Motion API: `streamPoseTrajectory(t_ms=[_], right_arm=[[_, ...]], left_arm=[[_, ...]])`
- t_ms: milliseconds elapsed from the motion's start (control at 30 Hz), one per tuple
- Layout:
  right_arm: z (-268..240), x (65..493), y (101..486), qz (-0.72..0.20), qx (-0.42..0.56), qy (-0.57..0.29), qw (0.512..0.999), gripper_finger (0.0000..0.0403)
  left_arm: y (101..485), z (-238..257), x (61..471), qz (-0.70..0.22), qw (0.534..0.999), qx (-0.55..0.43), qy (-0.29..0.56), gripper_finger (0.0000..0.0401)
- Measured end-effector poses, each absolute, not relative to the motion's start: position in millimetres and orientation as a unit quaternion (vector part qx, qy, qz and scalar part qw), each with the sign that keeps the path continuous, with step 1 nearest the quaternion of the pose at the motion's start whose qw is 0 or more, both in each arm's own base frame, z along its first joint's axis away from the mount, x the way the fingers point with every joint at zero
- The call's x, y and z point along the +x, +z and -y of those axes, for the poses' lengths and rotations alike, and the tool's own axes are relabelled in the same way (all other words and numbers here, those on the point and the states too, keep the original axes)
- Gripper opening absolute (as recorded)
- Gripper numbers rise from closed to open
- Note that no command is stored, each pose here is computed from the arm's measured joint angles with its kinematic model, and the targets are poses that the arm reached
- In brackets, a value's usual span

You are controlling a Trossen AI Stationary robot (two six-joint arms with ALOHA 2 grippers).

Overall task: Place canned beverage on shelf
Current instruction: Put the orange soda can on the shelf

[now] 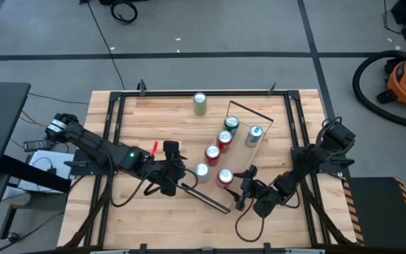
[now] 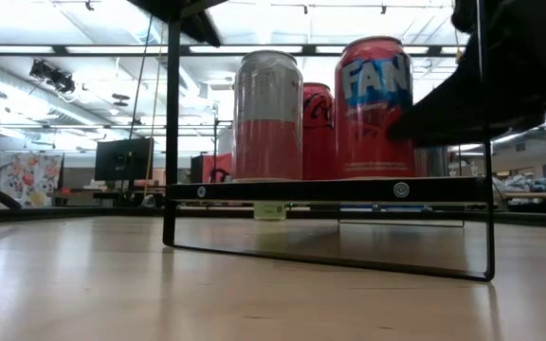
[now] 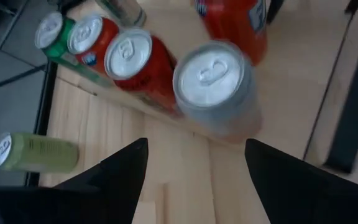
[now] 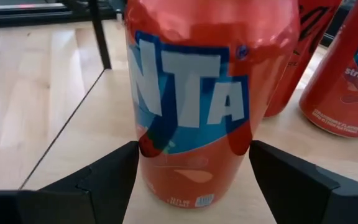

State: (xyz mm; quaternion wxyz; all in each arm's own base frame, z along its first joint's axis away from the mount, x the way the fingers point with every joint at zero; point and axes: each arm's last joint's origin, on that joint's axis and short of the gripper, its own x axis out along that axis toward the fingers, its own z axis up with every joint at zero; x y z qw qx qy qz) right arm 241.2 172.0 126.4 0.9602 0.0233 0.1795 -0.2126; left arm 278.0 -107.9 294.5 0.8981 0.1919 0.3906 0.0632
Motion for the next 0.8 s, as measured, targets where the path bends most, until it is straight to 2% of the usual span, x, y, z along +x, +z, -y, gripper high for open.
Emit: streamPoseTrajectory(t_ms=[200,367,633,800], right_arm=[[-164.5,249.1,124.5,-0.182,0.036,-0.217,0.958,0.0325],[-164.5,248.1,129.5,-0.191,0.017,-0.207,0.959,0.0328],[-154.8,234.4,154.7,-0.213,0.011,-0.207,0.955,0.0325],[-143.9,219.3,182.6,-0.22,0.067,-0.198,0.953,0.0325]], left_arm=[[279.5,100.0,264.0,-0.399,0.889,0.211,0.077,0.0279],[269.8,93.9,251.2,-0.375,0.902,0.202,0.077,0.0279],[262.4,86.7,235.5,-0.343,0.918,0.181,0.079,0.0279],[267.6,87.7,237.6,-0.319,0.929,0.168,0.08,0.0279]])
